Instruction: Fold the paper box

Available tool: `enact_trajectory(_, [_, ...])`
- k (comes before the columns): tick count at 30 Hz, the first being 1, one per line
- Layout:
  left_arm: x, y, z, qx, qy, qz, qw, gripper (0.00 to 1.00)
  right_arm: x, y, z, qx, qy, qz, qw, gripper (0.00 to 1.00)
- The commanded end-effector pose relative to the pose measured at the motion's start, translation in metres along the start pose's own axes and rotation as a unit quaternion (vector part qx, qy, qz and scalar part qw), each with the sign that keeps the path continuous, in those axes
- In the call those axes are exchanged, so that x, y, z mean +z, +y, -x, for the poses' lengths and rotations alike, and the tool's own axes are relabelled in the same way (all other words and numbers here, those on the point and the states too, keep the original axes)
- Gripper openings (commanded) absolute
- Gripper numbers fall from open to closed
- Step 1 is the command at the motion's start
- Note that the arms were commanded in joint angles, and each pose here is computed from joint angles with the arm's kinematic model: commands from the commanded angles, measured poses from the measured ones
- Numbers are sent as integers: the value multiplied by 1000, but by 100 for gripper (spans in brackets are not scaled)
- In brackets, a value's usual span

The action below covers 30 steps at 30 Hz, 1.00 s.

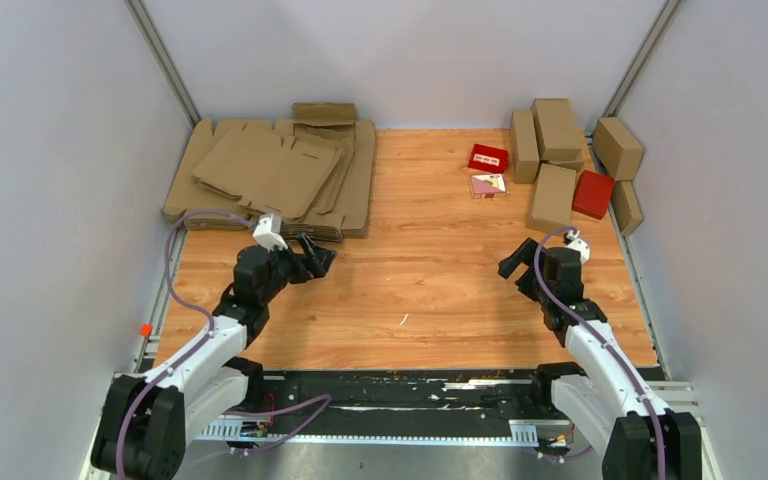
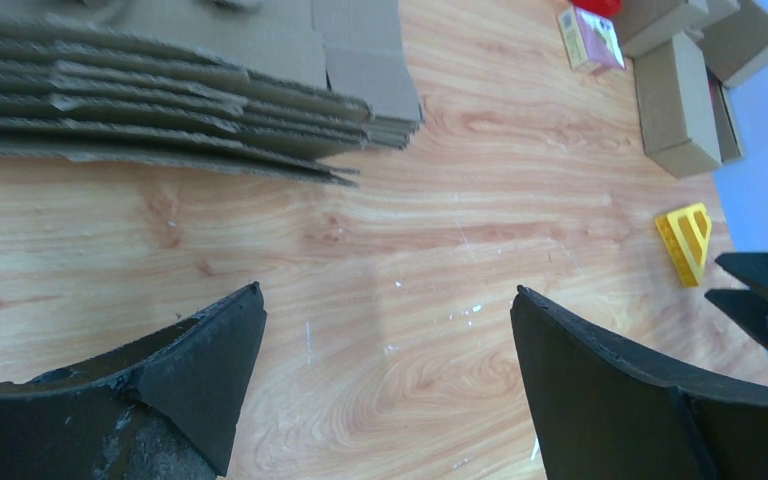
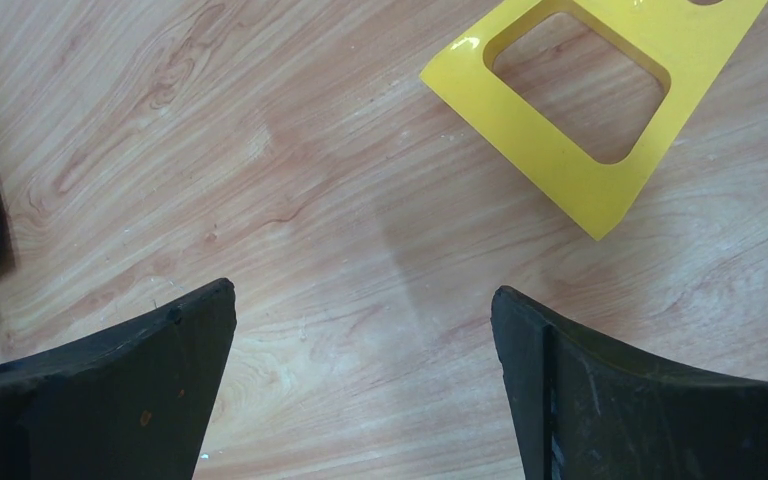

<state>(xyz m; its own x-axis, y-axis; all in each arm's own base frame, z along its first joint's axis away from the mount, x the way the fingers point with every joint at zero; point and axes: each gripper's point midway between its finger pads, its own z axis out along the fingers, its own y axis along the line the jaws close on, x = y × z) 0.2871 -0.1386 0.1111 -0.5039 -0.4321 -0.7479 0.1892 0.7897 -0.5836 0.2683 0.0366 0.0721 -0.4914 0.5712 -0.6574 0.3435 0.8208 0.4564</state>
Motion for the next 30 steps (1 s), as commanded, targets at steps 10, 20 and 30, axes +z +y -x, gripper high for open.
enact_trajectory(10, [-17, 29, 73, 72, -54, 173, 981, 100, -10, 19, 22, -3, -27, 32, 999, 99])
enact_trajectory(20, [28, 51, 113, 172, 27, 279, 944, 86, -14, 19, 25, -5, -42, 40, 998, 99])
enact_trajectory(30, [94, 54, 123, 252, 90, 272, 924, 73, -9, 21, 22, -7, -31, 39, 999, 99])
